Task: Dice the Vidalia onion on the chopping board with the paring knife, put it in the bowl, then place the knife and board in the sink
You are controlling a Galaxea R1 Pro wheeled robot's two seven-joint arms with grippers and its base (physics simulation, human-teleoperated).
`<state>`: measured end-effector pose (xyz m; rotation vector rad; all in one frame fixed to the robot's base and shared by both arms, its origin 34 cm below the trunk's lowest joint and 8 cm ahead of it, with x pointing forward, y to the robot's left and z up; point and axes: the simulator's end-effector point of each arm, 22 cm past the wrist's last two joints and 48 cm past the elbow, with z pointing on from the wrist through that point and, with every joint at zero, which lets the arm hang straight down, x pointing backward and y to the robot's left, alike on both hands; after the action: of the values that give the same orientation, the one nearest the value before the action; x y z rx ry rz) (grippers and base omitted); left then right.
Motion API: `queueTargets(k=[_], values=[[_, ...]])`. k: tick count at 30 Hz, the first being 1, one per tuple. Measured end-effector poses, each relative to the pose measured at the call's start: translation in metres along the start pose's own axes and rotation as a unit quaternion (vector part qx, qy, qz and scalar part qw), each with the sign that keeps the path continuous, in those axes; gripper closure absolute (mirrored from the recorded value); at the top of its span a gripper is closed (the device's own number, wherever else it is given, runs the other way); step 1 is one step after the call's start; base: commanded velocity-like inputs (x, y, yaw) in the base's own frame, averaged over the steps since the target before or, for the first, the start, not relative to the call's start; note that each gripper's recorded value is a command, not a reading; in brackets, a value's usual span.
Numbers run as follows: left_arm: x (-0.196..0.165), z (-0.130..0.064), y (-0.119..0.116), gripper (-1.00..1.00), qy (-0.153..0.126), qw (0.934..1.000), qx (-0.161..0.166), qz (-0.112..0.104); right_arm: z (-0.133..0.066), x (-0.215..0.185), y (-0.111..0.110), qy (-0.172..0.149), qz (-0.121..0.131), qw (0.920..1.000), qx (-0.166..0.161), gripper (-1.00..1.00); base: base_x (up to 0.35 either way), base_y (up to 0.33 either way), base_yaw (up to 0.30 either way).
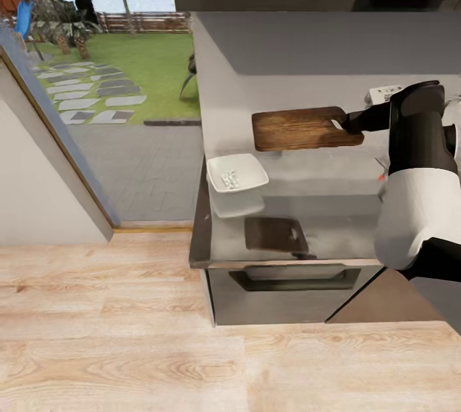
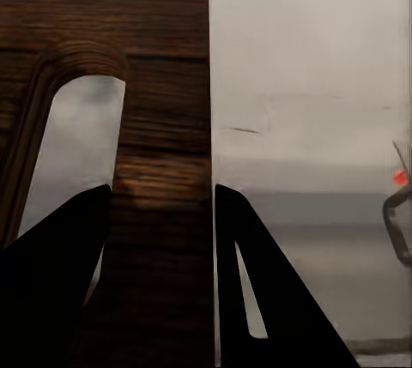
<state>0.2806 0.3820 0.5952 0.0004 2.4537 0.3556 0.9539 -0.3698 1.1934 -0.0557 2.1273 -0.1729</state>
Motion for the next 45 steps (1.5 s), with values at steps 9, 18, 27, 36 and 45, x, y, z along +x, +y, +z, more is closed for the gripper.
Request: queueTargets(k=[9,18,27,36,45], values=[[0.003,-0.002,-0.004,-1.0,0.004,1.0,0.002,-0.002,0.005,0.009,-0.001,0.011,-0.001,0.9999,-0.001,1.0,-0.338,-0.091,0.0],[0.004,-0.003,-0.004,-1.0,0.005,1.0,0.002,-0.002,0.027,0.048,-0.027,0.035,0.062,0.9973,-0.016,1.0,-0.15,-0.054,0.0],[0.004,-0.003,-0.004,-1.0,0.004,1.0,0.002,-0.002,0.029,0.08,-0.094,0.033,0.147,0.9881,0.031,1.0,-0.002,-0.001,0.0],[0.004,-0.003,-0.004,-1.0,0.005,1.0,0.002,-0.002,0.022,0.081,-0.144,0.01,0.139,0.9804,0.139,1.0,0.0,0.0,0.0],[0.003,-0.003,-0.004,-1.0,0.004,1.0,0.002,-0.002,0.022,0.081,-0.145,0.01,0.139,0.9801,0.141,1.0,0.0,0.0,0.0]])
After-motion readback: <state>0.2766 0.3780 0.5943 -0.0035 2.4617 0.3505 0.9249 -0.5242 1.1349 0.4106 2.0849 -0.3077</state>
